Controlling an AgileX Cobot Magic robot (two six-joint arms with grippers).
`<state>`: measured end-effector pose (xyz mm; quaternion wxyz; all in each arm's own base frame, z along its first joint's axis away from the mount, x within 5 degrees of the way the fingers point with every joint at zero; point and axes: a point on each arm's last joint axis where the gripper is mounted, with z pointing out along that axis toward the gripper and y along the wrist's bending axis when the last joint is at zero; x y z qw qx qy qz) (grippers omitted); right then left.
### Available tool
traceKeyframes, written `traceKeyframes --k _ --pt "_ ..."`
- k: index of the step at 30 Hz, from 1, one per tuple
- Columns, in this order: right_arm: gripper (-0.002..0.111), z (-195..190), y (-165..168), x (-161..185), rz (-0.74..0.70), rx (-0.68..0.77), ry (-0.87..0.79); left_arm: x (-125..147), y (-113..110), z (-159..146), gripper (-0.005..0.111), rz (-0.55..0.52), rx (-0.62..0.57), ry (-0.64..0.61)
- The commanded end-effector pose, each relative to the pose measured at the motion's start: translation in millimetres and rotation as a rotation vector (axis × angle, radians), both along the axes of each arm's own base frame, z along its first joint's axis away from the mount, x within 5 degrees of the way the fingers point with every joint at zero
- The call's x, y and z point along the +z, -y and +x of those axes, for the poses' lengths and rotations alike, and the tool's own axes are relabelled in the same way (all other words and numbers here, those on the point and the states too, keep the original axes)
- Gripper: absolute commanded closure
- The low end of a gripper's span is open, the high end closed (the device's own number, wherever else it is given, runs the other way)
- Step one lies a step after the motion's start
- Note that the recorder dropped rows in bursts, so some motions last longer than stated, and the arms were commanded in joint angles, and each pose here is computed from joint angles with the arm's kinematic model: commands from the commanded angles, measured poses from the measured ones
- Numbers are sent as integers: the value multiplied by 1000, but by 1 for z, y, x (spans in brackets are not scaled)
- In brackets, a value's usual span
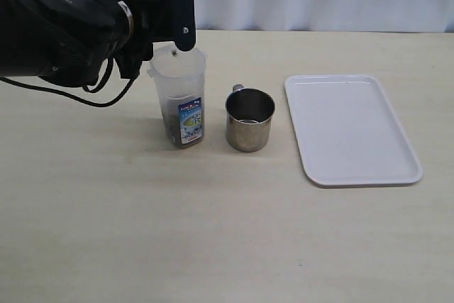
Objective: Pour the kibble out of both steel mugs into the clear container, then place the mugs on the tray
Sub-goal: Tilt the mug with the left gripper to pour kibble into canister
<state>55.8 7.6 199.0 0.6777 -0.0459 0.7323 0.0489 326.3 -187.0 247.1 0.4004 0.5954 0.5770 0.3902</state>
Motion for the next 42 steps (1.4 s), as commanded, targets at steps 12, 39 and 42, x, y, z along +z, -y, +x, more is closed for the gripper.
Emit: traceKeyframes --k 12,39,42 --pt "104 0 0 -1 6 -1 -3 10 -3 3 107 50 22 52" --pt "104 0 0 -1 6 -1 -3 14 8 2 107 181 -105 48" --pt "104 0 0 -1 6 -1 -3 14 8 2 107 207 -112 50"
